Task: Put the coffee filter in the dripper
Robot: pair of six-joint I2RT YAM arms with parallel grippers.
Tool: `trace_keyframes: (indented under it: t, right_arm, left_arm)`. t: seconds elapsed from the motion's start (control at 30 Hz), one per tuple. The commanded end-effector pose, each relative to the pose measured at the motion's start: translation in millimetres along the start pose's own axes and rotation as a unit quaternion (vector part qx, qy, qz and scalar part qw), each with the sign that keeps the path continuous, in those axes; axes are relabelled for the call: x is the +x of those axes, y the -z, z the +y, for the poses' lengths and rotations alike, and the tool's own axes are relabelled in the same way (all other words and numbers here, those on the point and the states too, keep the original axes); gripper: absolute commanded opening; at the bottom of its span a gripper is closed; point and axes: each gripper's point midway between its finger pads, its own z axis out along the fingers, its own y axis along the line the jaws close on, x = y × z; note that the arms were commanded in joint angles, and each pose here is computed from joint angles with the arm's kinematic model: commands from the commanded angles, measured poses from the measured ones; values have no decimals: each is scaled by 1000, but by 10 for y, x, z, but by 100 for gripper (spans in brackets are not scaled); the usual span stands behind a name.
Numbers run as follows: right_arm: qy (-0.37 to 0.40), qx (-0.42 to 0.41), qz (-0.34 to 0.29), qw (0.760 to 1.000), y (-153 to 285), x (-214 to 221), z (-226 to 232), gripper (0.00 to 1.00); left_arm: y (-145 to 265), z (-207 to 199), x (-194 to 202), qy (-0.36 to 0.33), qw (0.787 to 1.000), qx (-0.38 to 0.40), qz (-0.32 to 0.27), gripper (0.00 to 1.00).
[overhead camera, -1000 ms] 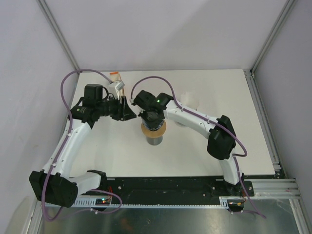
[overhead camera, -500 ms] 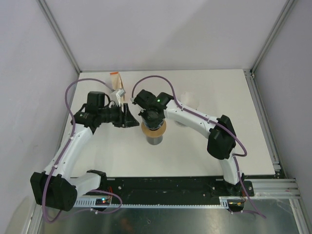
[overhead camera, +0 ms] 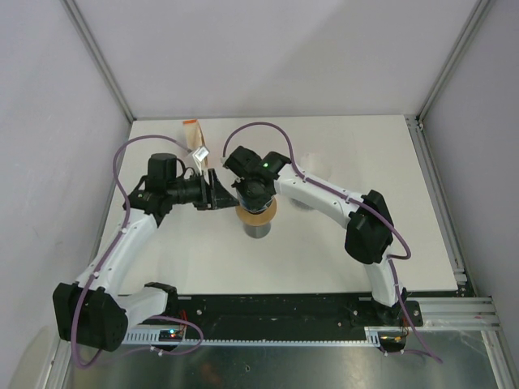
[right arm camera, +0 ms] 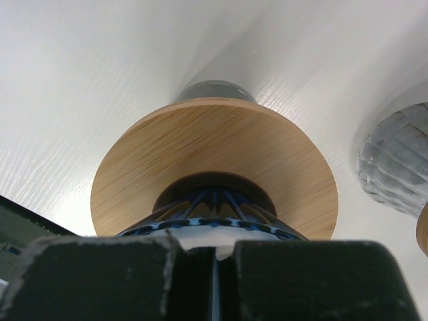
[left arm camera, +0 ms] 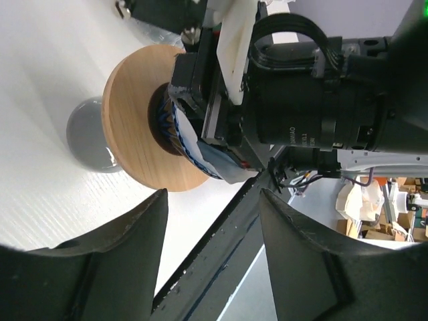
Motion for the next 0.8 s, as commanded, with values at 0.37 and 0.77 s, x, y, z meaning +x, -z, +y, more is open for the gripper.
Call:
trace_keyframes:
  t: [0.37,0.77]
  right_arm:
    - [-3,-2,-16,1000,39,-74,75,0]
    - [-2,-6,-56,998,259,-250,64,0]
  left_arm:
    - [-160,78,-222,35,999,-8,-31,35]
    - [-190,209,-138,39,998,-28,-31,16]
